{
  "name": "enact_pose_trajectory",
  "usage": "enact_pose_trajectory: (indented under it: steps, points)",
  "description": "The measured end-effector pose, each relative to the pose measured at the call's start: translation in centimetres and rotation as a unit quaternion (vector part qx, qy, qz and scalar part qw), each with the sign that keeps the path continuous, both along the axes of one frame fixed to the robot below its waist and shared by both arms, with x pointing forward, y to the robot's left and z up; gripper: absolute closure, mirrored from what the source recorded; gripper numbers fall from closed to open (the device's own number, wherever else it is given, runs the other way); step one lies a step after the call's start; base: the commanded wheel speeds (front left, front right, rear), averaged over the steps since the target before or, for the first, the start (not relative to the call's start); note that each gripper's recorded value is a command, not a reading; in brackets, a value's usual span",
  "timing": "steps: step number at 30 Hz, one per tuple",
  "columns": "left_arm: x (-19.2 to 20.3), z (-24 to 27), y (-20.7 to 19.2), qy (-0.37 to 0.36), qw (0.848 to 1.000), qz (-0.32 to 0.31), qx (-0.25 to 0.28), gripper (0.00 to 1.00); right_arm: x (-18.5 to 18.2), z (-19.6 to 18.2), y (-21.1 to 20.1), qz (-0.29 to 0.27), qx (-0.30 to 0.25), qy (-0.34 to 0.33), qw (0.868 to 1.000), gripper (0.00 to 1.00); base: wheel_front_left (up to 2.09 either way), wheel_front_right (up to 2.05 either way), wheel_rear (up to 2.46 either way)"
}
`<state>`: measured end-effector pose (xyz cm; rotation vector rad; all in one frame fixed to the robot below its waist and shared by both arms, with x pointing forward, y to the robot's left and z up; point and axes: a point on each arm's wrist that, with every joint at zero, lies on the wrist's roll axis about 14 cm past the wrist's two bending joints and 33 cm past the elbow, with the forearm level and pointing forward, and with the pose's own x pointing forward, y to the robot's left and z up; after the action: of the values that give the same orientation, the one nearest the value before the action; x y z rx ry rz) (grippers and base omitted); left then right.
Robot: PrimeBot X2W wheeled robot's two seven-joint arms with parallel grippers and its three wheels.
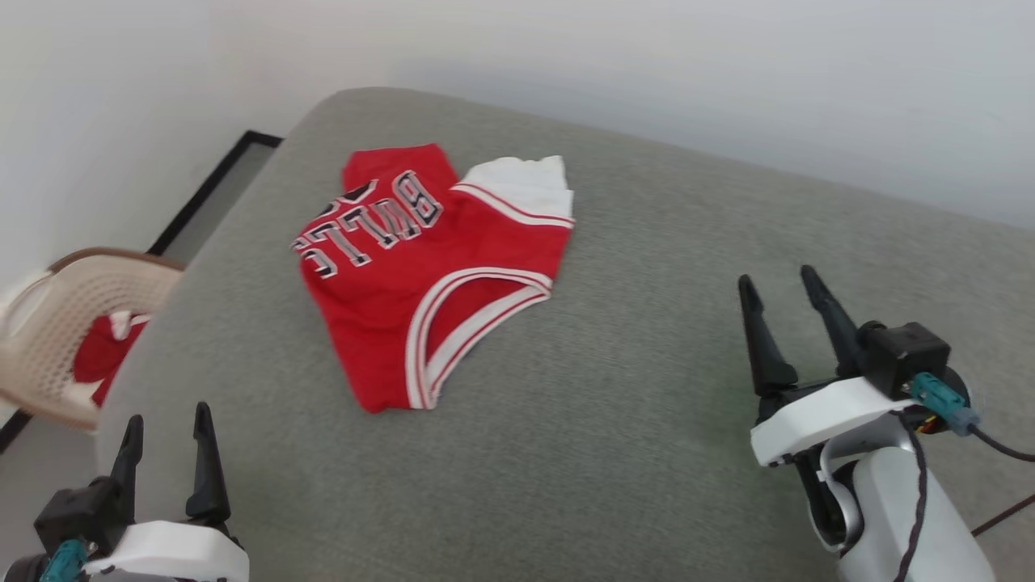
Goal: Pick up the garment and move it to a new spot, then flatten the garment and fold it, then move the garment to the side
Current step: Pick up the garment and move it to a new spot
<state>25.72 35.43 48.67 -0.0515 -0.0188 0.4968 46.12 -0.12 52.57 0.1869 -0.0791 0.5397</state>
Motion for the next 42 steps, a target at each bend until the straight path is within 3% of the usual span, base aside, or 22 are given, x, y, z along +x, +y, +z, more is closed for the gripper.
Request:
enact_pose_trajectory:
  steps: [14,25,33,42]
  points:
    - [-6.4,0.1,2.3,-0.010,0.996,0.086,-0.007,0.00,-2.3,-0.1,7.9,0.103,0.008,0.009,0.995,0.00,0.00,0.00,0.00]
    - [-6.7,-0.1,2.0,-0.007,0.996,0.089,-0.010,0.00,-2.6,-0.4,8.8,0.116,0.011,0.014,0.993,0.00,0.00,0.00,0.00]
    - [-3.6,0.3,0.7,-0.012,0.999,0.052,-0.011,0.00,-1.6,-0.8,7.3,0.097,0.012,0.017,0.995,0.00,0.00,0.00,0.00]
    - [6.1,2.7,0.0,-0.020,0.998,-0.052,0.020,0.00,0.6,-1.9,4.4,0.056,0.016,0.024,0.998,0.00,0.00,0.00,0.00]
